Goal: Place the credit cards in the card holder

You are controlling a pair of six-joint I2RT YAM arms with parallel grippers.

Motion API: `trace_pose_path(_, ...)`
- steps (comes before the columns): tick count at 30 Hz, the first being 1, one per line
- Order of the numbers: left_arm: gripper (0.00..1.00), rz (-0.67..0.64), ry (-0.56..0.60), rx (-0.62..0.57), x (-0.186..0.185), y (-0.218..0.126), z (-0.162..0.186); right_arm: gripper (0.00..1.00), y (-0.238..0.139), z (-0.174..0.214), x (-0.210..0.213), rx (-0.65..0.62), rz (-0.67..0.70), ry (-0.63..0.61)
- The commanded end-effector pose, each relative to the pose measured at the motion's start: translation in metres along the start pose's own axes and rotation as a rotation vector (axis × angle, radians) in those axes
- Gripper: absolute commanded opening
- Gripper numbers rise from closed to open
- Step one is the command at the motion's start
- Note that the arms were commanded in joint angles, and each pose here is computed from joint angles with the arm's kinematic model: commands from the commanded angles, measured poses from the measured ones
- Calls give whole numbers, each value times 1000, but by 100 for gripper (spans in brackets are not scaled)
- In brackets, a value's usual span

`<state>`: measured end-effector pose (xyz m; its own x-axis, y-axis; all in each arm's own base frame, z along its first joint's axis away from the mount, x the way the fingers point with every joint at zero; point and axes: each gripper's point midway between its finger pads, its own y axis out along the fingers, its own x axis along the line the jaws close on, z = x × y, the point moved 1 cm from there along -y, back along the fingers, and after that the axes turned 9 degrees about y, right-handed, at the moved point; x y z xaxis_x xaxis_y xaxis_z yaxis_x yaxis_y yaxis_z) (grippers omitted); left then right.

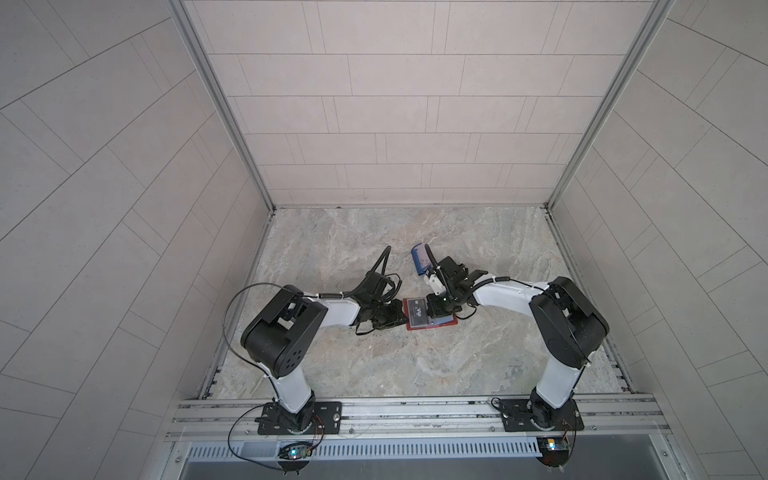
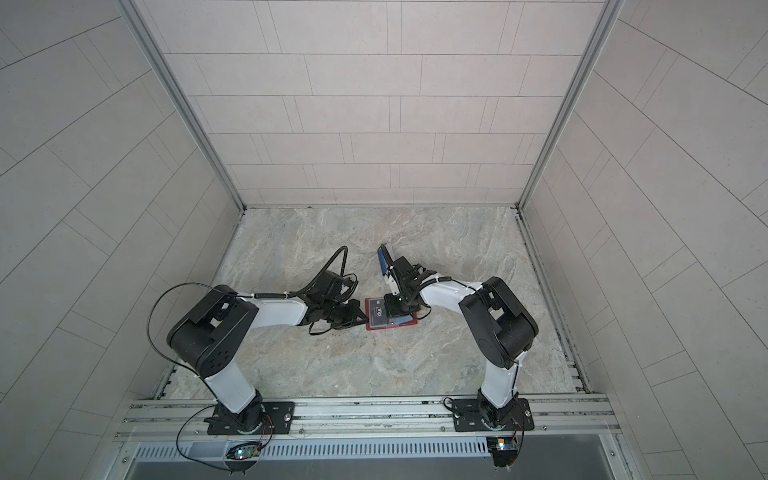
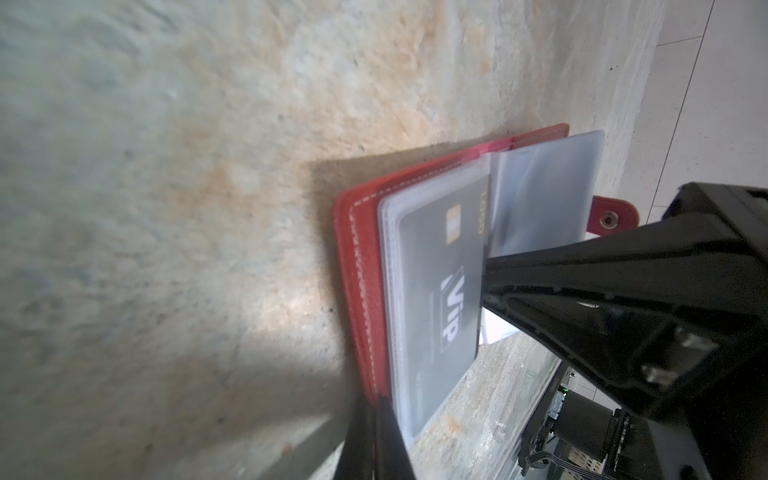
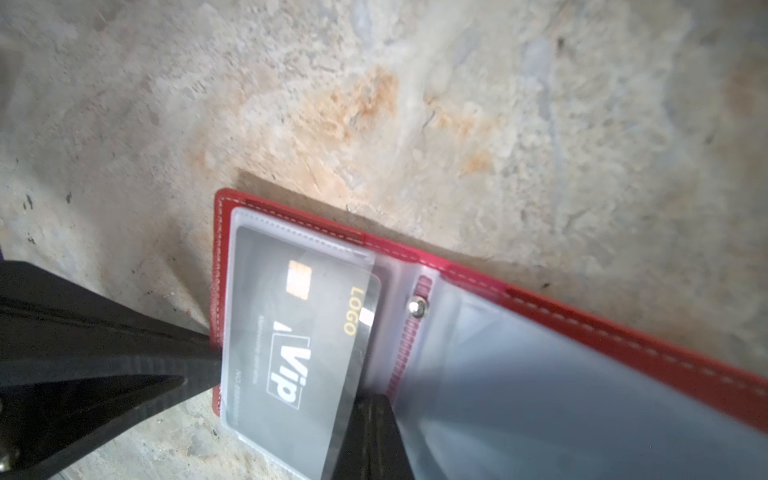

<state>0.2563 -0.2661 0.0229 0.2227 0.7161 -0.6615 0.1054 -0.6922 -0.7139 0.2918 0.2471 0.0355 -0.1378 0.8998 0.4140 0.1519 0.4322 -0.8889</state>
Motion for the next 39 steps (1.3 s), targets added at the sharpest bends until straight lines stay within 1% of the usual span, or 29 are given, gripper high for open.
trace_pose_path(1,0,-53,4,43,9,2,8,3,-11,1,8,-17,-39,-2)
trace_pose_path(6,0,-74,25,48,9,0,5,3,-26,-4,0,-74,-18,5)
trace_pose_path(11,0,-87,35,44,8,-2,1,3,-37,-5,-22,-114,60,25)
trace_pose_path(12,3,-93,40,39,7,-4,0,3,-37,-4,-27,-112,86,24)
trace_pose_path(14,15,-108,50,25,5,-8,-3,3,-36,0,-36,-98,121,23)
trace_pose_path(16,25,-124,71,9,2,-15,-8,3,-32,3,-42,-81,139,29)
trace_pose_path(18,30,-139,92,-1,-2,-22,-12,3,-27,8,-47,-61,151,34)
trace_pose_path(20,33,-149,114,-14,-6,-28,-16,3,-24,12,-49,-46,155,37)
trace_pose_path(23,34,-135,150,-29,-17,-35,-23,3,-20,18,-51,-30,146,38)
trace_pose_path(26,34,-87,184,-26,-33,-34,-28,2,-17,22,-51,-16,133,39)
trace_pose_path(32,34,21,230,3,-64,-18,-32,2,-11,27,-48,0,92,51)
trace_pose_path(39,33,84,222,25,-77,5,-35,2,-9,31,-45,4,60,68)
